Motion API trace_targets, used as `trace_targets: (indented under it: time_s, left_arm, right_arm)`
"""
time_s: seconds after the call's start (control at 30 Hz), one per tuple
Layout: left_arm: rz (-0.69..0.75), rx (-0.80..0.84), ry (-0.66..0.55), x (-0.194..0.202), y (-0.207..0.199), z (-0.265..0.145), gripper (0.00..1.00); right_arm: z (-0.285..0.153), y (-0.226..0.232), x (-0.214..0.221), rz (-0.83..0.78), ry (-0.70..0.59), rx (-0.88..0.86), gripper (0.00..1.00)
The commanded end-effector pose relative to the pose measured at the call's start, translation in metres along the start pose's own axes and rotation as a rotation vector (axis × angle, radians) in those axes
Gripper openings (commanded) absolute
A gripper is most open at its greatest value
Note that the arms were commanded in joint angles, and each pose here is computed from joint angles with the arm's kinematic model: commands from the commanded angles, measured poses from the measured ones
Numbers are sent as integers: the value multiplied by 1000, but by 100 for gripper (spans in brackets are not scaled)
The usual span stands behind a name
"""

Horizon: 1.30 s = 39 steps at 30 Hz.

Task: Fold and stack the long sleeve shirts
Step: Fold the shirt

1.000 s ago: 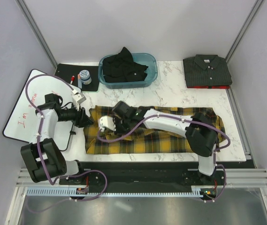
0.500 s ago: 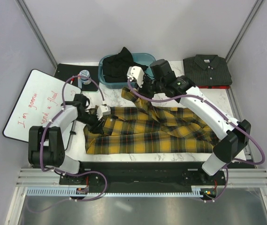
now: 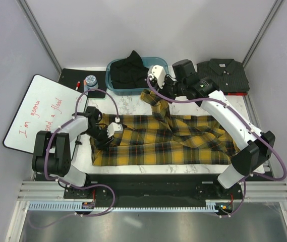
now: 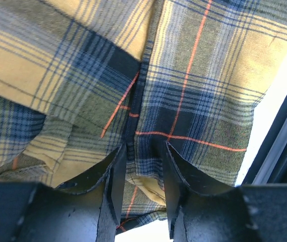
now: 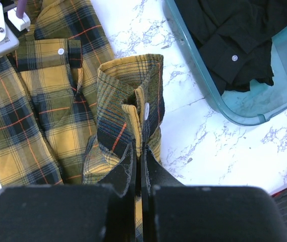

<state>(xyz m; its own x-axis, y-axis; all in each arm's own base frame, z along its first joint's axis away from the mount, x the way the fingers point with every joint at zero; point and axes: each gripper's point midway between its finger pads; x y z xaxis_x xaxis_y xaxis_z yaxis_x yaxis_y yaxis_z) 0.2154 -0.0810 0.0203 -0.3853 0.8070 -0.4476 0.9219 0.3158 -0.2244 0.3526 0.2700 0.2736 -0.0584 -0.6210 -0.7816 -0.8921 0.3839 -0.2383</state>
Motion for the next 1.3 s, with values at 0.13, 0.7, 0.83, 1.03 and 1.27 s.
trace_targets:
  time_s: [0.13,0.7,0.83,1.03,1.27]
  left_arm:
    - [92,-10,24,-2,2,3,32]
    - [172,-182,-69,-54,14,-59,2]
    - [185,-223,-90,-64,25,-66,2]
    - [158,-276,-34,-52,55,-47,2]
    - [107,-231,-11,-39,67,-13,2]
  right_arm:
    - [-24,-9,-19,-4,-62,29,0]
    - [-59,-36,-36,-9,-114,133,0]
    - [-75,-51,-40,-13,-128,190,0]
    - [-99,-70,-45,-15,-153,270,0]
    - [-132,-83,-57,-36,-183,376,0]
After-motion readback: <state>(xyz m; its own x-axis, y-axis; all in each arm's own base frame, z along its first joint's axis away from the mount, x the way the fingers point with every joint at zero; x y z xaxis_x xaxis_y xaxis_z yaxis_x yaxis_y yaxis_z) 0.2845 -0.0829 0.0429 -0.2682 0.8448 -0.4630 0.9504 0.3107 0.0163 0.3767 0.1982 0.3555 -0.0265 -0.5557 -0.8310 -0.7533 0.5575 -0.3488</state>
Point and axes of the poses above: each gripper's point midway between its finger pads, its own z axis out along the fingers, its own y axis along the line the jaws close on, x = y × z, and after that the axes turned 3 degrees about -z, right-handed
